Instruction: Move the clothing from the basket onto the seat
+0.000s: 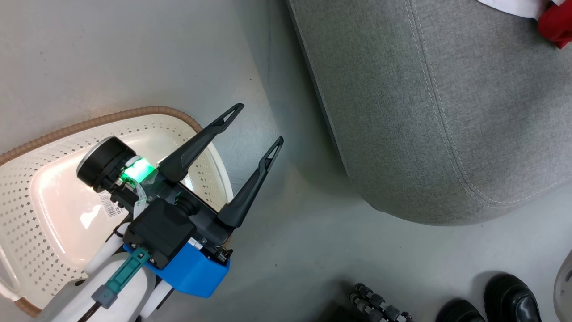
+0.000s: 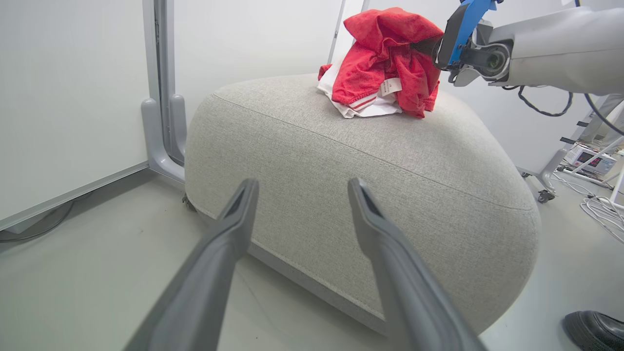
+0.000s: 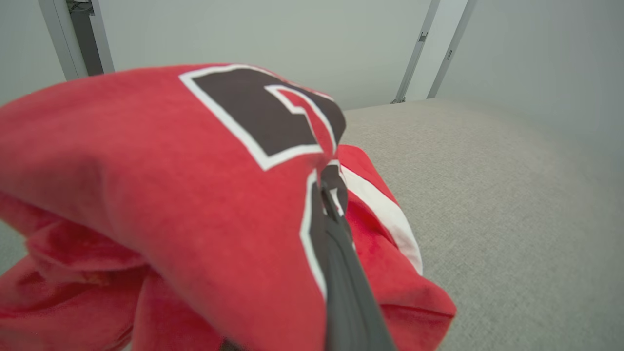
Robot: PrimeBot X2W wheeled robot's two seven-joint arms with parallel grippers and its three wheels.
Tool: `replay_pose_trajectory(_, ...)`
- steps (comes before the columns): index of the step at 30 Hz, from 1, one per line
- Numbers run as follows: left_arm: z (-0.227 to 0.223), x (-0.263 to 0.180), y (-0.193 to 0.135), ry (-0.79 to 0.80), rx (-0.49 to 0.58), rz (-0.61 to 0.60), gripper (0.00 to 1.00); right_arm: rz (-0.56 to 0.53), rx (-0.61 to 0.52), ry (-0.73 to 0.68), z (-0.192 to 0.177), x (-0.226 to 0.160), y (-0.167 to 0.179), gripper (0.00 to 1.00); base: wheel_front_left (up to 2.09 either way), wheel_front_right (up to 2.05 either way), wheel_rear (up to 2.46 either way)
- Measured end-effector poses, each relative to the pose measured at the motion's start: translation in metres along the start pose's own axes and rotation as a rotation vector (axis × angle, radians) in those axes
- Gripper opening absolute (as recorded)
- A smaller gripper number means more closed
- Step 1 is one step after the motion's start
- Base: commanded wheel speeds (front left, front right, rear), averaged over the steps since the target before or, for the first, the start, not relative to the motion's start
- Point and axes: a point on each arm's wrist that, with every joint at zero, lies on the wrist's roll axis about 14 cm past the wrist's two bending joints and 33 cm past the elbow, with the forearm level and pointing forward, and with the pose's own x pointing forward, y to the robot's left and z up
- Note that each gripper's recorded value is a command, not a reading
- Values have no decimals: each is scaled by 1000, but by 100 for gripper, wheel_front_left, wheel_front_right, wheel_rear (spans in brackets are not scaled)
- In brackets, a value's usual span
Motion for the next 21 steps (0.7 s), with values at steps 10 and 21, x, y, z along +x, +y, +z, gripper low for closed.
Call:
replay_pose_trajectory(10, 4, -1, 0, -9, 2, 11, 100, 13, -10, 0, 2, -1, 3, 100, 0, 0, 0)
replay_pose_trajectory(21, 19, -1, 1, -47, 6, 38, 100, 17, 2, -19, 12, -4, 4, 100, 0, 0, 0)
